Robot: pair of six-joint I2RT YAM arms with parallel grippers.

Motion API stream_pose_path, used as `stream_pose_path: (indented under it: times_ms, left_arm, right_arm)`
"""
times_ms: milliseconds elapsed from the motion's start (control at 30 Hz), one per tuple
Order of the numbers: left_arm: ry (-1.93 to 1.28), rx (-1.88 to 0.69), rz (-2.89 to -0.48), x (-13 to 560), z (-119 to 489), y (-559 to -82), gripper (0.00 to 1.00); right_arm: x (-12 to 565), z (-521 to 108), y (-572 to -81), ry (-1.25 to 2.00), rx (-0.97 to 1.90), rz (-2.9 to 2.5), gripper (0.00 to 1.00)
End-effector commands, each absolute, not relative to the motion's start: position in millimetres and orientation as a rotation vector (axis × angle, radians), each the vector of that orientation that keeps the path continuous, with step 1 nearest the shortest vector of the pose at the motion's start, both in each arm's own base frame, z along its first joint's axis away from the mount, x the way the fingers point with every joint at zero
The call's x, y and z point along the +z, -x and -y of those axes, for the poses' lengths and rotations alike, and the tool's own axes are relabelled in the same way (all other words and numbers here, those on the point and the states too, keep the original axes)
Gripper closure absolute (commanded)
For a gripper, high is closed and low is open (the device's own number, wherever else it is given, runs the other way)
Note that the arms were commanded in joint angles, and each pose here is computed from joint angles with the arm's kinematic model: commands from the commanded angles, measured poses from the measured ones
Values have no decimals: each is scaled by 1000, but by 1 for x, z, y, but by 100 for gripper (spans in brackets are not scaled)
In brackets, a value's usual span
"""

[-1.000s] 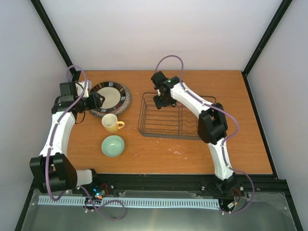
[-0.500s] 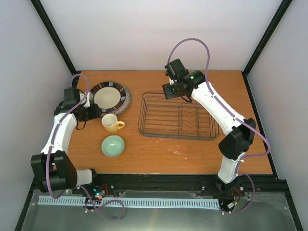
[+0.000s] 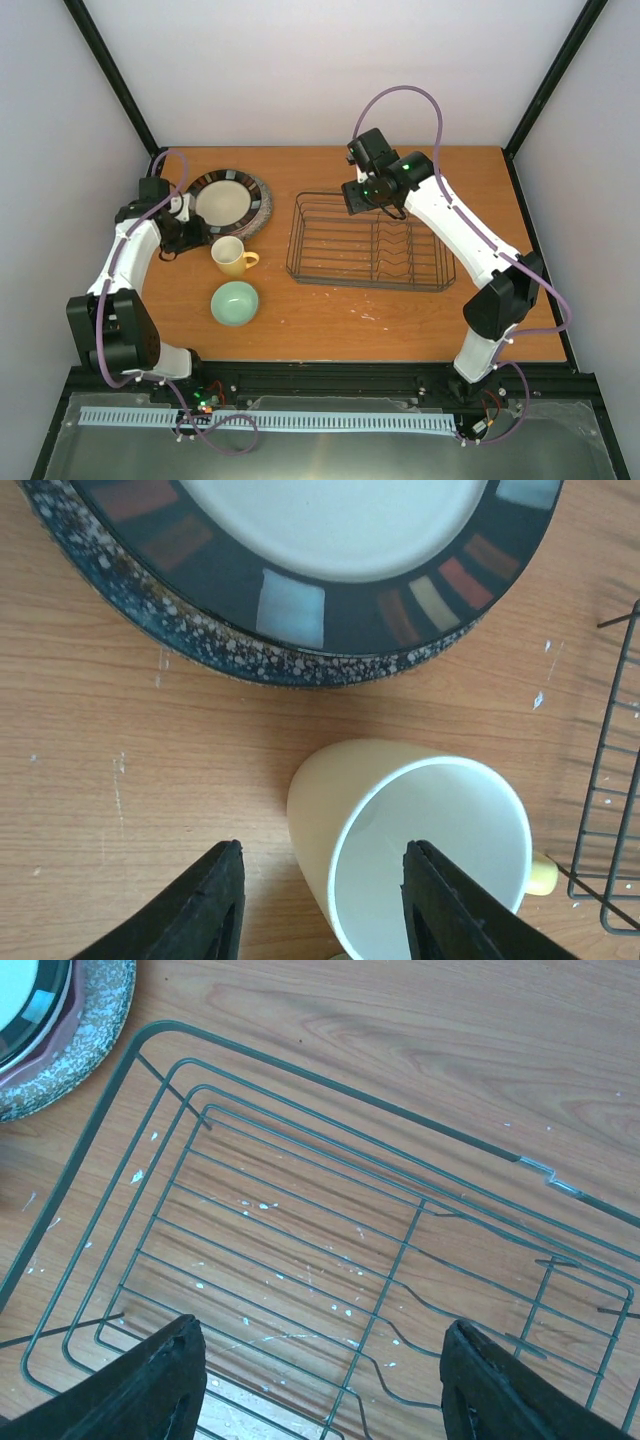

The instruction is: Load the mixed dishes into the dish rack

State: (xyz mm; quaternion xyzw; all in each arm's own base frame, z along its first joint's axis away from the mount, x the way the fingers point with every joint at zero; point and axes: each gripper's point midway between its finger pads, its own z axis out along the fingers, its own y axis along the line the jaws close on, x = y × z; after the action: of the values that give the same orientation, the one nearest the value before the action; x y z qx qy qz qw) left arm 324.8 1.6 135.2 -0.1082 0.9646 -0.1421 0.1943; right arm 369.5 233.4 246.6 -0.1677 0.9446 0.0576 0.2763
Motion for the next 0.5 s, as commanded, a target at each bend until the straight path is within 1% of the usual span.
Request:
stream_pose_path:
  times_ms: [0, 300, 400, 467]
  left_arm:
    - [285, -364, -2695, 158, -2, -331, 55]
    - [121, -284, -2786, 153, 19, -337, 55]
    - [78, -245, -2784, 154, 19, -336, 55]
    - [52, -217, -2759, 159, 17, -335, 53]
  right_arm:
    - [257, -235, -366, 452, 190, -2514, 35]
    - [263, -240, -368, 477, 208, -2504, 35]
    - [265, -241, -367, 487, 219, -2503, 35]
    - [266, -243, -367, 497, 226, -2504, 34]
